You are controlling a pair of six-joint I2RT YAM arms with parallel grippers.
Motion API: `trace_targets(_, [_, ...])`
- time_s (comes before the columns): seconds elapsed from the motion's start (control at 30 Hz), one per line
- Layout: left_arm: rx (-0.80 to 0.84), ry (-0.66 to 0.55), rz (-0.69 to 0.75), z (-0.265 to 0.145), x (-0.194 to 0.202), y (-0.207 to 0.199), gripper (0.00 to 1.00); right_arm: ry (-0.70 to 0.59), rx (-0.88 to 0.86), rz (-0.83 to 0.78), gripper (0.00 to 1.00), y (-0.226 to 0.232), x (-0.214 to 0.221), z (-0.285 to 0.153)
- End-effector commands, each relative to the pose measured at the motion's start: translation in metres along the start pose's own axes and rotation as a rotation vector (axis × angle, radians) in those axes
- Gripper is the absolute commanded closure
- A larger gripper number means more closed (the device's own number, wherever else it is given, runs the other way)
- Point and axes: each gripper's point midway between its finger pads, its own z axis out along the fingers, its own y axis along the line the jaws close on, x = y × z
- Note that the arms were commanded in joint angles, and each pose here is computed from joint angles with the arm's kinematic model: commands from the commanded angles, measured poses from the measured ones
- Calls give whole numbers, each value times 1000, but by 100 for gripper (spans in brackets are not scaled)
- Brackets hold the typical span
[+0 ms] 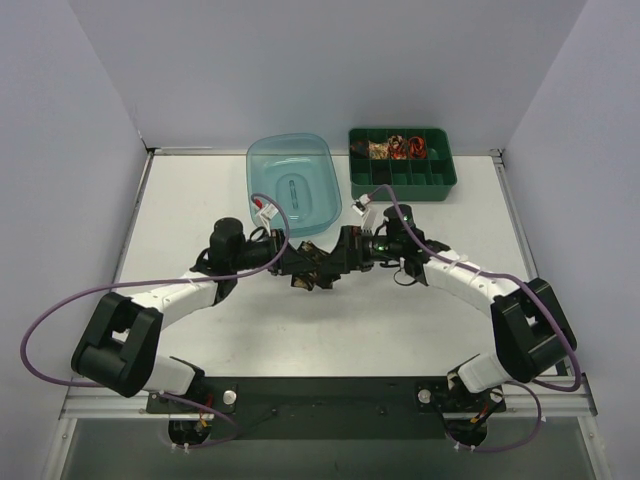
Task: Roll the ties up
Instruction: Pick up the tie at the center of the board.
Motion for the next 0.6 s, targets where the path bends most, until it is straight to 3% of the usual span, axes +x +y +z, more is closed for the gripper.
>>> trace_targets(0.0, [96, -54, 108, 2, -28, -33, 100, -6, -139, -120, 14, 44, -10, 1])
trace_targets(0.57, [153, -75, 123, 12, -36, -51, 100, -11, -290, -71, 43, 73, -15, 19])
